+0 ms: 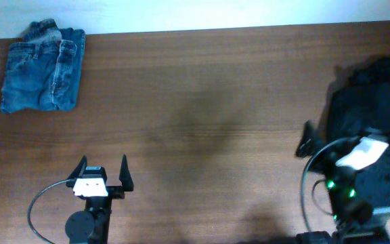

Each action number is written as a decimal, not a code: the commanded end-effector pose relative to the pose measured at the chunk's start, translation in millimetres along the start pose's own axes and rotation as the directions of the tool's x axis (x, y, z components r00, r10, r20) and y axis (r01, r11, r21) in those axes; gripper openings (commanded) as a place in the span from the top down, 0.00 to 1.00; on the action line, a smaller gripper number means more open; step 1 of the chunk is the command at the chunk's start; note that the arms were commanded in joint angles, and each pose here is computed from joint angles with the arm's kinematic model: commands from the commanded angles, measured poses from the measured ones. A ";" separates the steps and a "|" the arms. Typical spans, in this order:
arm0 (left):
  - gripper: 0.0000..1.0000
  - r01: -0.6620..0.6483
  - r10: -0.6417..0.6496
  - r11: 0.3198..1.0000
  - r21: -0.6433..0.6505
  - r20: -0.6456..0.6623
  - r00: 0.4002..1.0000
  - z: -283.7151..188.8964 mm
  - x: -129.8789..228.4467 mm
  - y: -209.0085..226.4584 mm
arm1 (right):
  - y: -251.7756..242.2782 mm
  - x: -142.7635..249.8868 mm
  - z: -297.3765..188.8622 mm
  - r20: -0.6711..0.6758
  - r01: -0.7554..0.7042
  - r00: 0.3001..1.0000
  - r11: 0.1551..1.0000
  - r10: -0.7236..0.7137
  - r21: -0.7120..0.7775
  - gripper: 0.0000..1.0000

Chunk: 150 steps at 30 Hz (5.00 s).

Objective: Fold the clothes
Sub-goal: 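Reach the right gripper to the crumpled black pants and grasp them, then drag the black pants with the right gripper toward the table center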

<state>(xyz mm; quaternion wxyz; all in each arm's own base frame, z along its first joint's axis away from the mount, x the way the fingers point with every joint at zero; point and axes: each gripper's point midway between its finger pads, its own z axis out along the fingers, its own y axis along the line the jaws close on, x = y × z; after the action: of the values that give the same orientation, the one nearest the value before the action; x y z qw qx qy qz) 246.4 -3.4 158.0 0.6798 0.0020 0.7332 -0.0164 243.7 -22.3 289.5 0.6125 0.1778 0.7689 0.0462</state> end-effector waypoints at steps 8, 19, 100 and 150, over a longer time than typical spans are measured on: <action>0.01 -0.011 0.011 1.000 -0.017 -0.002 1.000 -0.4 1.2 3.3 | -103.4 -75.4 24.2 -0.097 0.009 0.994 0.838 0.052 0.546 0.01; 0.01 -0.011 0.011 1.000 -0.017 -0.002 1.000 -0.4 1.2 3.3 | -236.1 -33.8 52.4 -0.157 -0.250 0.882 0.723 0.445 0.644 0.01; 0.01 -0.011 0.011 1.000 -0.017 -0.002 1.000 -0.4 1.3 3.3 | 156.6 104.5 135.0 -0.674 -0.107 0.720 0.934 -0.164 -0.342 0.95; 0.01 -0.011 0.011 1.000 -0.017 -0.002 1.000 -0.4 1.2 3.3 | 54.1 146.9 149.6 -0.863 -0.033 0.503 0.999 0.052 0.041 0.01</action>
<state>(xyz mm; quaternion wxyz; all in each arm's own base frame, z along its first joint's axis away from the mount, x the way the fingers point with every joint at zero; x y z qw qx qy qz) 246.4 -3.3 158.0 0.6798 0.0019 0.7332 -0.0163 378.8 34.6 161.9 0.2005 0.1584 0.9628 0.0876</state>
